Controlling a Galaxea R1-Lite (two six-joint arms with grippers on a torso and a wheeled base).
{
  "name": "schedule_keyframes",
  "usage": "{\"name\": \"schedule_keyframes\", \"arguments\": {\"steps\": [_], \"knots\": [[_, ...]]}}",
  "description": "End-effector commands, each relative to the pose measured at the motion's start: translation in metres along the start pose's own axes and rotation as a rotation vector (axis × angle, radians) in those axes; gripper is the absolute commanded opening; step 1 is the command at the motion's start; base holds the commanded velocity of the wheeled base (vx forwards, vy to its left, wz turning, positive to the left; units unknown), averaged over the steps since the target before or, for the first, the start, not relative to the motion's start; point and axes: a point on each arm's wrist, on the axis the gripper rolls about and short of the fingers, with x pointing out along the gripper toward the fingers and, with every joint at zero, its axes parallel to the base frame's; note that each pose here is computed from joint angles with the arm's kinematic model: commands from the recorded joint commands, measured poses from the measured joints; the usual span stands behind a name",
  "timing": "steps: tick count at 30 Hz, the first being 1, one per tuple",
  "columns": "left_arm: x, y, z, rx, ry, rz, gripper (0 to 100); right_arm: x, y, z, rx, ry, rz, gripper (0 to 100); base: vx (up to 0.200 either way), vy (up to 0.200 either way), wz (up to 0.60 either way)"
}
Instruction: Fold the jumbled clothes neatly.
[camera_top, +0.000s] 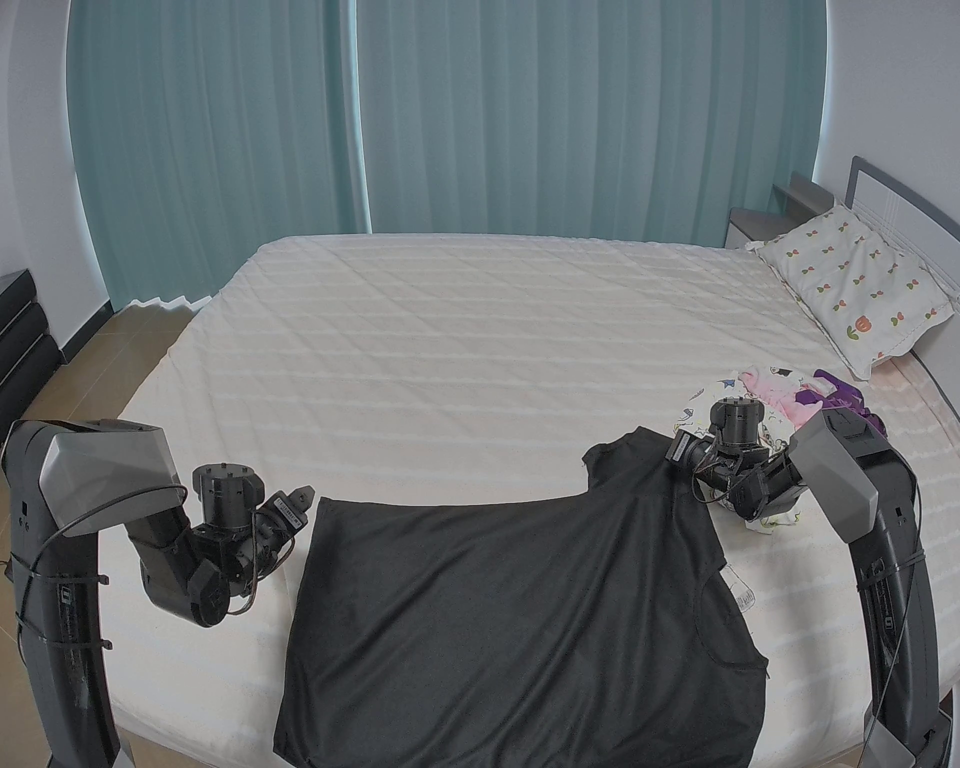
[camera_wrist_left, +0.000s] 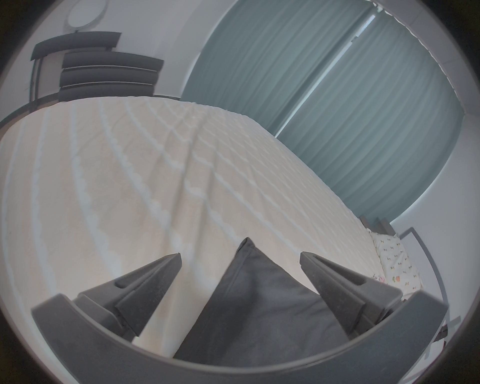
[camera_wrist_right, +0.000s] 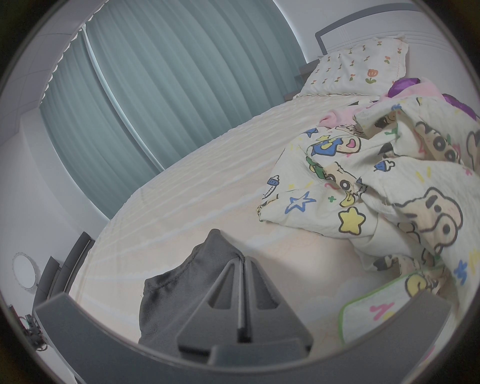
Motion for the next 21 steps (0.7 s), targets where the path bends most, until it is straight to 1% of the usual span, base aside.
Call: {"name": "schedule_keyframes", "arguments": {"steps": [1, 3, 6, 10, 15, 21], "knots": [[0.035, -0.019, 0.007, 0.052, 0.062, -0.036, 100, -0.002, 0.003, -0.006, -0.001, 0.015, -0.009, 0, 0.000, 0.000, 0.00], [0.047, -0.025, 0.007, 0.058, 0.108, -0.041, 100, -0.002, 0.002, -0.008, -0.002, 0.020, -0.013, 0, 0.000, 0.000, 0.00], [0.063, -0.027, 0.005, 0.073, 0.119, -0.056, 100, -0.005, 0.000, -0.010, 0.001, 0.029, -0.018, 0, 0.000, 0.000, 0.00], [0.081, -0.021, -0.003, 0.152, 0.124, -0.052, 100, -0.007, -0.002, -0.009, -0.001, 0.006, -0.010, 0, 0.000, 0.000, 0.00], [0.089, -0.016, -0.012, 0.200, 0.146, -0.042, 100, -0.009, -0.001, -0.008, -0.001, 0.005, -0.008, 0, 0.000, 0.000, 0.00], [0.094, -0.019, -0.012, 0.208, 0.152, -0.038, 100, -0.009, -0.001, -0.008, -0.001, 0.005, -0.008, 0, 0.000, 0.000, 0.00]]}}
